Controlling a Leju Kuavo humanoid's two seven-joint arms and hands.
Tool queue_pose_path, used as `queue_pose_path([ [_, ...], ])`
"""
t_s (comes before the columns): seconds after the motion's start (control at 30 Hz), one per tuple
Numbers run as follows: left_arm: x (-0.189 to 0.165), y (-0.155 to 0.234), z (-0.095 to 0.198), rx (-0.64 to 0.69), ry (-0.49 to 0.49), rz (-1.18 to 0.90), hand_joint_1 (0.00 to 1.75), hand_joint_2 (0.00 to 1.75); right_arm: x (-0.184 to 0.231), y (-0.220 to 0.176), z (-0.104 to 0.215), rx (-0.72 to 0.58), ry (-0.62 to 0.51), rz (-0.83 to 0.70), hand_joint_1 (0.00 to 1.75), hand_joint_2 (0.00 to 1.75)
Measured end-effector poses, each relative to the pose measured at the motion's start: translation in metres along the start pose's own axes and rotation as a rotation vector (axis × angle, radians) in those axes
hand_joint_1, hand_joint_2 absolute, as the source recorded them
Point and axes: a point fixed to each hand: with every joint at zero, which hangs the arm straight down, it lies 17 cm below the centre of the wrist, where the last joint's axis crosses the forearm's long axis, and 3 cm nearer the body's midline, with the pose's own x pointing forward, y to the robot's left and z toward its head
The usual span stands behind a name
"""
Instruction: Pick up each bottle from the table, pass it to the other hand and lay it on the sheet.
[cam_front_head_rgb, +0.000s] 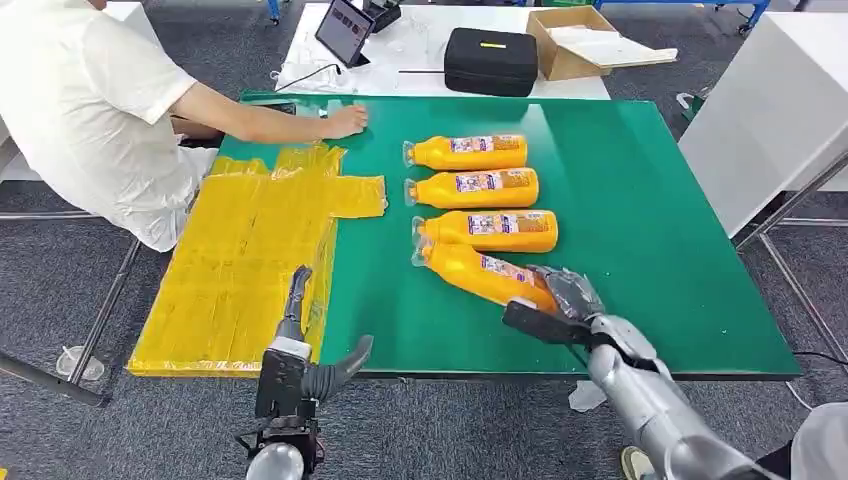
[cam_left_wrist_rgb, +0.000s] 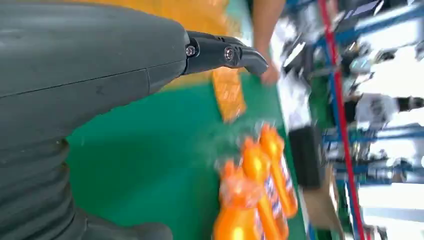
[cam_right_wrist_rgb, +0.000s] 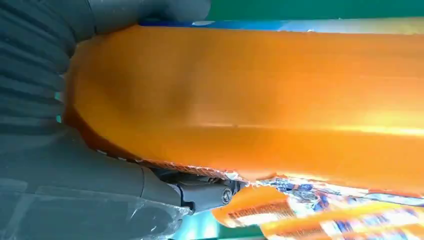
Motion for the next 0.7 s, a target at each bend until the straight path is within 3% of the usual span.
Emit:
queue_pose_path([
  [0.33, -0.024, 0.002, 0.013, 0.037, 0.165, 0.354, 0.00, 1.75, 0.119, -0.013, 0.026, -0.286, -0.216, -0.265, 1.75, 1.75],
  [0.7, -0.030, 0.003, 0.018, 0.025, 0.203, 0.453, 0.00, 1.75, 0.152, -0.026, 0.036, -0.341, -0.282, -0.341, 1.75, 1.75],
])
